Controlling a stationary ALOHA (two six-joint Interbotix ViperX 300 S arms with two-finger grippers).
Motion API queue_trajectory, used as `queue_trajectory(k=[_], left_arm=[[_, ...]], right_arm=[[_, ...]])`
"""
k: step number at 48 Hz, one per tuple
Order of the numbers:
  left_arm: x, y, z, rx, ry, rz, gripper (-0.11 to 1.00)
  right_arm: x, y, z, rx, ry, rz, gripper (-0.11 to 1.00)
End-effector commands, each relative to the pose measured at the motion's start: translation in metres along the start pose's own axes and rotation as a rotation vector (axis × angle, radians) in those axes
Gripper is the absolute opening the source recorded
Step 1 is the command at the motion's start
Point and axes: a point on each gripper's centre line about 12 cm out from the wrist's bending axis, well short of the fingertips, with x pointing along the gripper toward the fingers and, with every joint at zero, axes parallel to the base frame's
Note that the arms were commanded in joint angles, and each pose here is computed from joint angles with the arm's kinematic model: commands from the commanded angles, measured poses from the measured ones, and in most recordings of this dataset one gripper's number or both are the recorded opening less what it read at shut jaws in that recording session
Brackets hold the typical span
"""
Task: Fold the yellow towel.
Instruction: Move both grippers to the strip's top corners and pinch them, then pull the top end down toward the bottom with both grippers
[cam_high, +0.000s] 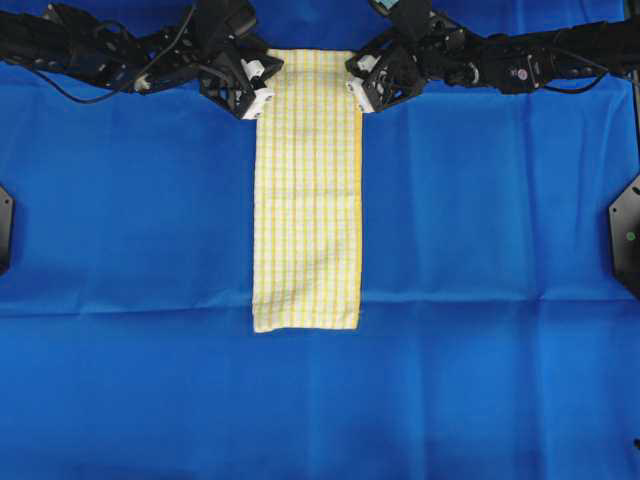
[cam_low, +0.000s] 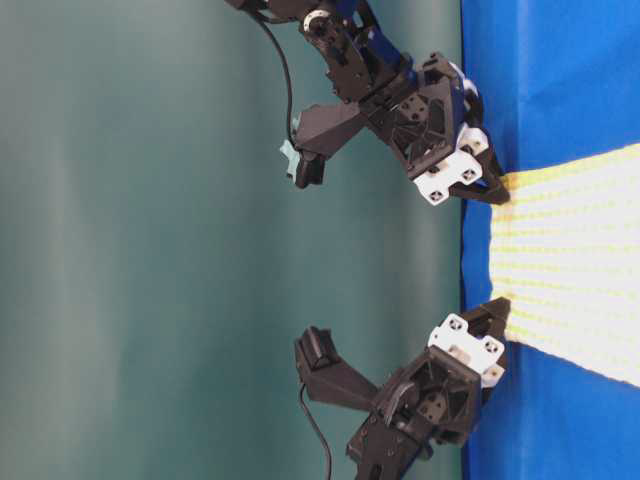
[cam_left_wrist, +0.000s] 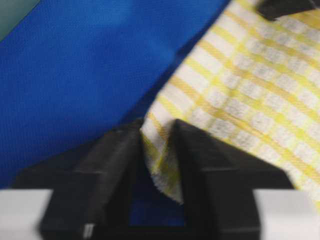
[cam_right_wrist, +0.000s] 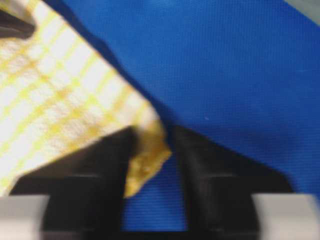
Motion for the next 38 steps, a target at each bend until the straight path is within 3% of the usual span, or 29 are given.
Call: queue_trajectory(k=[1,5,20,38], left_arm=[[0.003,-0.003,-0.003,0.002,0.011,-0.005,0.16],[0.003,-0.004,-0.001,0.003,0.002,-0.007,0.06],[0.0,-0.002,0.007,-0.001,-0.024,-0.004,0.06],[-0.027,-0.004,0.032,-0.002,-0.091,-0.011,0.06]], right_arm=[[-0.003,0.011,0.004,-0.008,-0.015,0.022,0.19],[-0.003,0.011,0.004,-0.01,-0.016,0.023,0.05],[-0.005,0.011,0.01,-0.026,-0.049,0.023,0.05],[-0.022,0.015,0.027,-0.052,-0.101,0.045,0.05]])
